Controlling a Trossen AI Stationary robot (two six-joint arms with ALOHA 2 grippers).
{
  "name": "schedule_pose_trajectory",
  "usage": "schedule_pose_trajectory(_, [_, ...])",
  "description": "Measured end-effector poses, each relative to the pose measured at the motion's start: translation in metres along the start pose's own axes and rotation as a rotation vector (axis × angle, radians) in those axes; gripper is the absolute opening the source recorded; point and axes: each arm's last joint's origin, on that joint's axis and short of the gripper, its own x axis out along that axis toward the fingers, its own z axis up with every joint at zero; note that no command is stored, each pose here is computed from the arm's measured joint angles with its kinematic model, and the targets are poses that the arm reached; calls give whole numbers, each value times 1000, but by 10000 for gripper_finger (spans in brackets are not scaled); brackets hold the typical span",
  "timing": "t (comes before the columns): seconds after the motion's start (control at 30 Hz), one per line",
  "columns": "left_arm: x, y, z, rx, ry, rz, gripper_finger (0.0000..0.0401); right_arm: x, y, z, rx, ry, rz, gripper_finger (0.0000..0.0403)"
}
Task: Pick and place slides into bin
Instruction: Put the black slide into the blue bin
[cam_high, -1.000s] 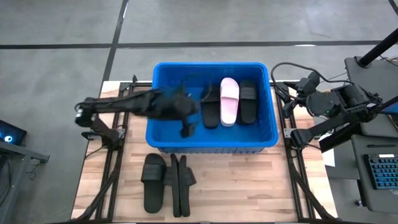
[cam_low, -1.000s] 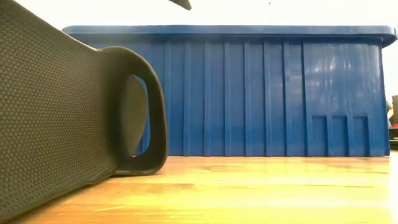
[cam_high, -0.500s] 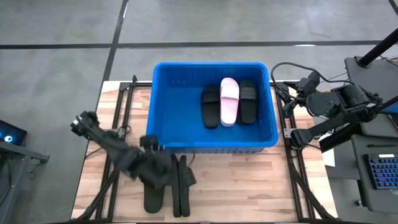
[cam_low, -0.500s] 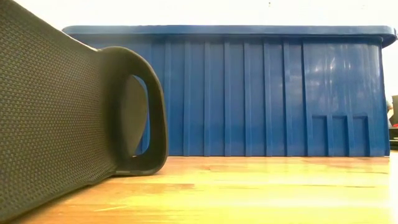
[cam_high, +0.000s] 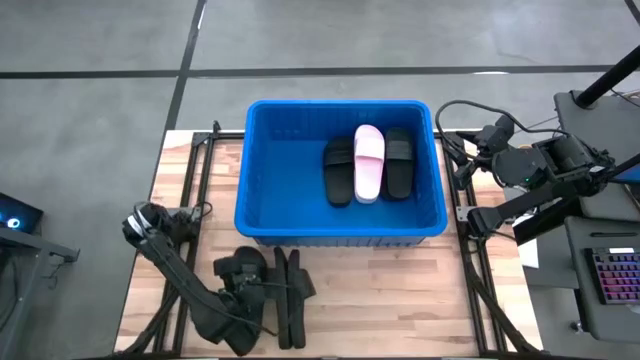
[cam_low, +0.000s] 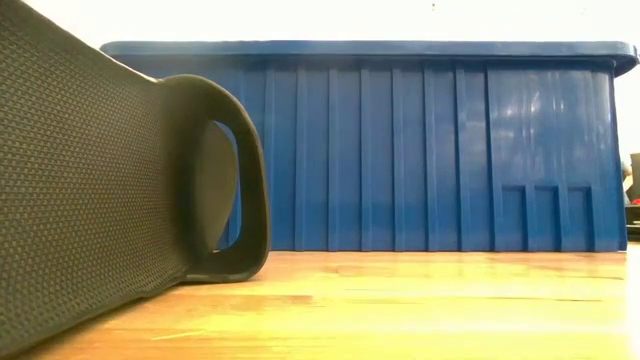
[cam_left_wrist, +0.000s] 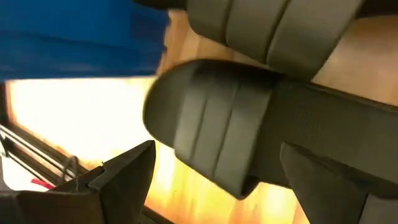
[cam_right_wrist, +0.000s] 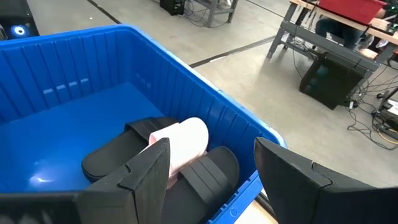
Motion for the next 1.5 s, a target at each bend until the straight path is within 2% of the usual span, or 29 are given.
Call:
schedule_pose_trajectory(0.1, [15,-15,-1,16,67,10,328,0,0,-1,-5,4,-1,224])
schedule_pose_trajectory(0.43, [64,-47,-3,64,167,174,328,0,-1,-3,-27,18,-8,224])
schedule_pose_trajectory(0.63, [76,-48,-7,102,226,286,328,0,-2,-4,-41,27,-13,224])
schedule_pose_trajectory(0.97, [72,-42,-8,94,210,264,328,0,-2,-4,-42,28,-13,224])
schedule_pose_trajectory(1.13, [60,-36,-7,83,187,230,328,0,-2,-4,-43,29,-13,224])
schedule_pose_trajectory(1.37, [43,-20,-5,76,55,222,328,0,-2,-4,-35,29,-14,224])
schedule_pose_trajectory(1.5, [46,-14,-9,84,46,243,328,0,-2,-4,-33,29,-14,224])
